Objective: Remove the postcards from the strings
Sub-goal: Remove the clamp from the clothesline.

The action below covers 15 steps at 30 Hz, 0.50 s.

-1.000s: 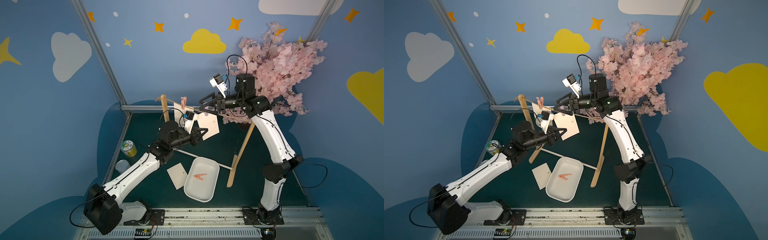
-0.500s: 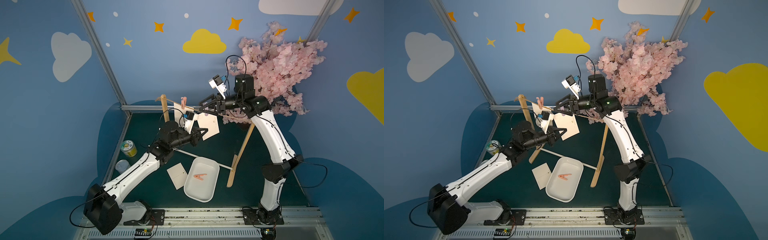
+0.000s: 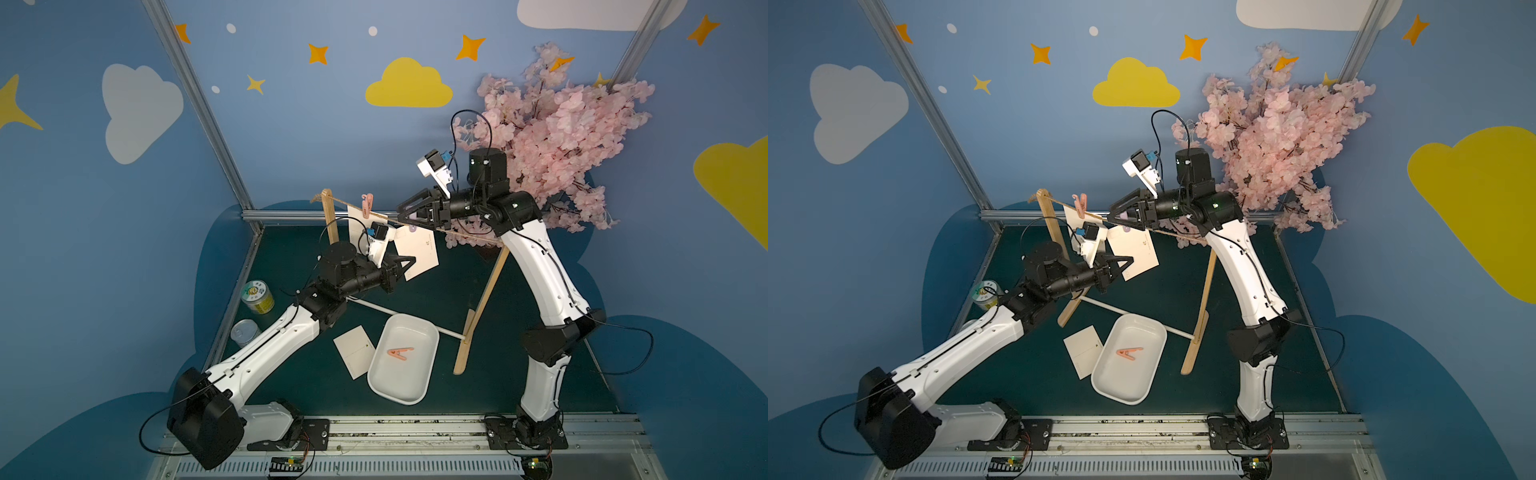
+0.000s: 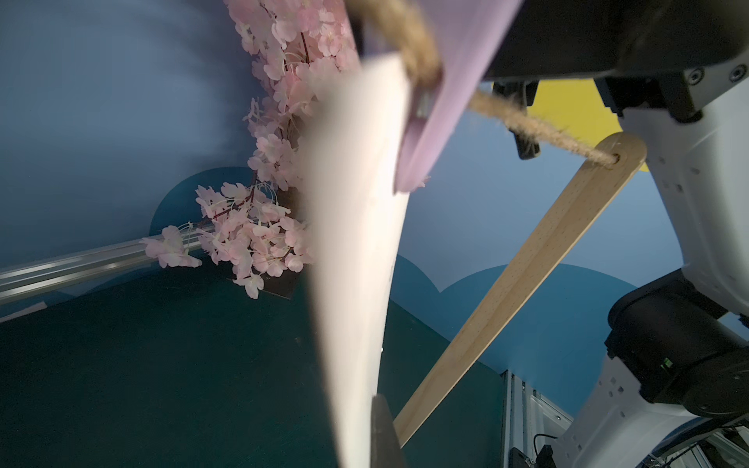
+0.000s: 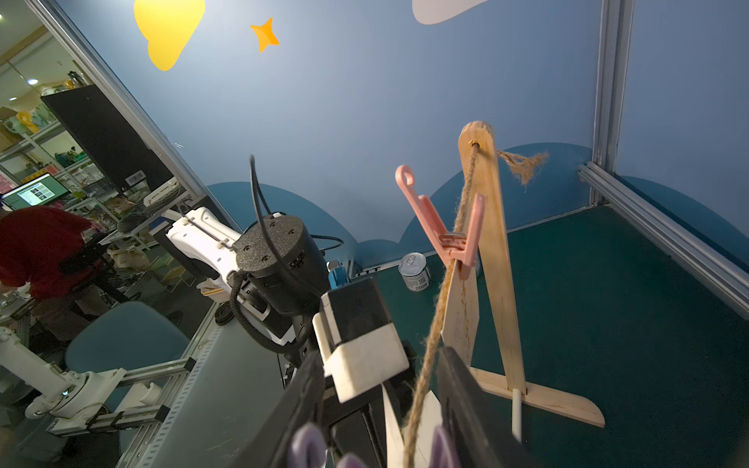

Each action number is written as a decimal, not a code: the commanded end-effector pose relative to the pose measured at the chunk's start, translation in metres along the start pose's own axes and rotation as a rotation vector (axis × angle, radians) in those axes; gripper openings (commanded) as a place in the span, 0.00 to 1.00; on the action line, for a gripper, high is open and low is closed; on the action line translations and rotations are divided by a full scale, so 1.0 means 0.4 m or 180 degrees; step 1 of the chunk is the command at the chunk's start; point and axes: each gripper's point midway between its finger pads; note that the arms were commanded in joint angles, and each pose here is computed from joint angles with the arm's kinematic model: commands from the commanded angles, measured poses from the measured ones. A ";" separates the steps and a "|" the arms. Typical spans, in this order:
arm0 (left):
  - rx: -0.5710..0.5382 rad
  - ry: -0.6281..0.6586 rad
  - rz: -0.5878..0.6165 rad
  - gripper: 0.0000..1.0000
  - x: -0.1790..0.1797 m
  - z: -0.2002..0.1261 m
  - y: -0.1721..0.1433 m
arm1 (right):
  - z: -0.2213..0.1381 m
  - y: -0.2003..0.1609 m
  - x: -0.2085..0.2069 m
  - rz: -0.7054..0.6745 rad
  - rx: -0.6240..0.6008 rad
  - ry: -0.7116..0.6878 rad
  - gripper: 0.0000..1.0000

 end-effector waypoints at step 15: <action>-0.0026 -0.0007 0.0058 0.03 -0.007 -0.017 0.008 | 0.011 -0.001 0.008 -0.0023 0.0032 0.0072 0.30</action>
Point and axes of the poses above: each gripper's point midway between its finger pads, its own z axis out along the fingers, its own x axis along the line the jaws close on, y = z × x, and after that the axes turned 14 degrees about z, right-handed
